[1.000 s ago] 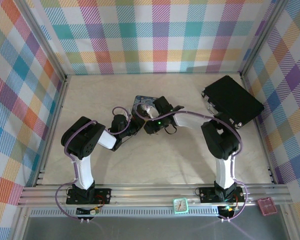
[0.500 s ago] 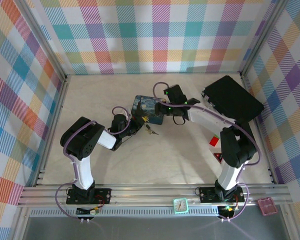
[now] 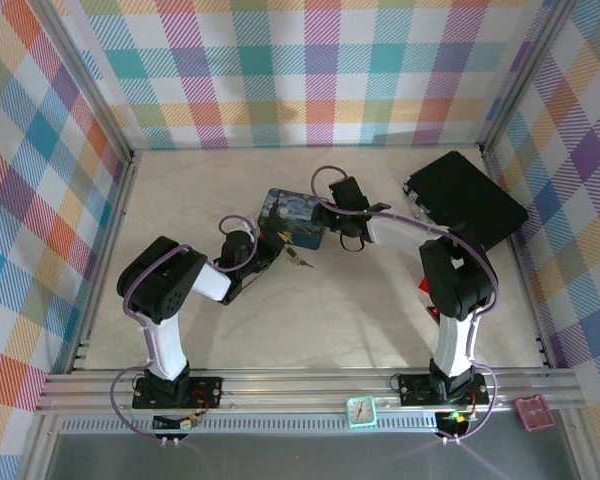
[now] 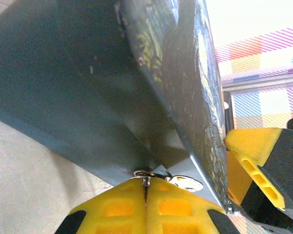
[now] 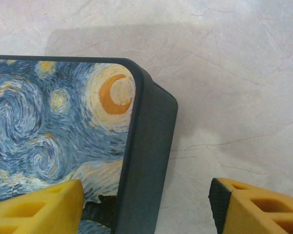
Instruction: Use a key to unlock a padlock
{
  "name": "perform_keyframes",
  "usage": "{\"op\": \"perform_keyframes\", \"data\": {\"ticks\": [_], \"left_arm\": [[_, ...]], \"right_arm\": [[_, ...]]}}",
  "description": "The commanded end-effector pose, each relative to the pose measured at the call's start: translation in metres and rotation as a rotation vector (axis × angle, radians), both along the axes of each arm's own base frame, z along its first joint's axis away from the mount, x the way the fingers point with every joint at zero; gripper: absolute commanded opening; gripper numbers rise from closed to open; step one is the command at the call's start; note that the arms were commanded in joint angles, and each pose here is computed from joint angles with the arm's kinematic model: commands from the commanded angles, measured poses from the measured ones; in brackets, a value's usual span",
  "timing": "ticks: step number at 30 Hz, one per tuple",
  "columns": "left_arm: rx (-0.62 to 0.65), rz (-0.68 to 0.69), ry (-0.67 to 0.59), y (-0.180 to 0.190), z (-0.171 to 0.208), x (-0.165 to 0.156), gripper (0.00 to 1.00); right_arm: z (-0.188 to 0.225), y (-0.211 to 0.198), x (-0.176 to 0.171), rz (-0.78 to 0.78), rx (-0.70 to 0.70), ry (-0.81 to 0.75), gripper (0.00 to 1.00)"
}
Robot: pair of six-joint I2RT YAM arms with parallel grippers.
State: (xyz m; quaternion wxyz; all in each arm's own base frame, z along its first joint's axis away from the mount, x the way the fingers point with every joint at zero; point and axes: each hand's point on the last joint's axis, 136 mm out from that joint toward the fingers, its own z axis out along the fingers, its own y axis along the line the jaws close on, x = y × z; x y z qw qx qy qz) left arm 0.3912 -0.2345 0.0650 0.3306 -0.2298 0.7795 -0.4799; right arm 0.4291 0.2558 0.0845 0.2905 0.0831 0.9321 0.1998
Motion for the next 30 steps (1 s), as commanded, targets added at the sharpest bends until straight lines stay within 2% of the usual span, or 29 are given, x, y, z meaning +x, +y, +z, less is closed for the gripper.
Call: {"op": "perform_keyframes", "data": {"ticks": [1,6,13,20,25,30], "left_arm": [[-0.009,0.090,-0.024,0.013,0.005,0.002,0.00],[-0.043,0.208,-0.047,0.027,0.009,0.005,0.00],[-0.092,0.383,-0.052,0.053,0.003,0.003,0.00],[-0.123,0.437,-0.076,0.057,0.011,0.004,0.00],[-0.123,0.401,-0.074,0.053,0.015,-0.002,0.00],[-0.074,0.295,-0.006,0.045,0.010,-0.023,0.00]], "right_arm": [[-0.024,-0.004,-0.010,-0.086,0.039,0.057,0.67],[-0.035,-0.012,-0.022,-0.174,0.071,0.056,0.64],[-0.035,-0.015,-0.024,-0.207,0.050,0.060,0.62],[-0.033,-0.012,-0.020,-0.223,0.065,0.053,0.62],[-0.008,0.004,-0.008,-0.131,0.078,-0.004,0.62],[0.030,0.016,-0.001,-0.011,0.061,-0.084,0.66]]}}
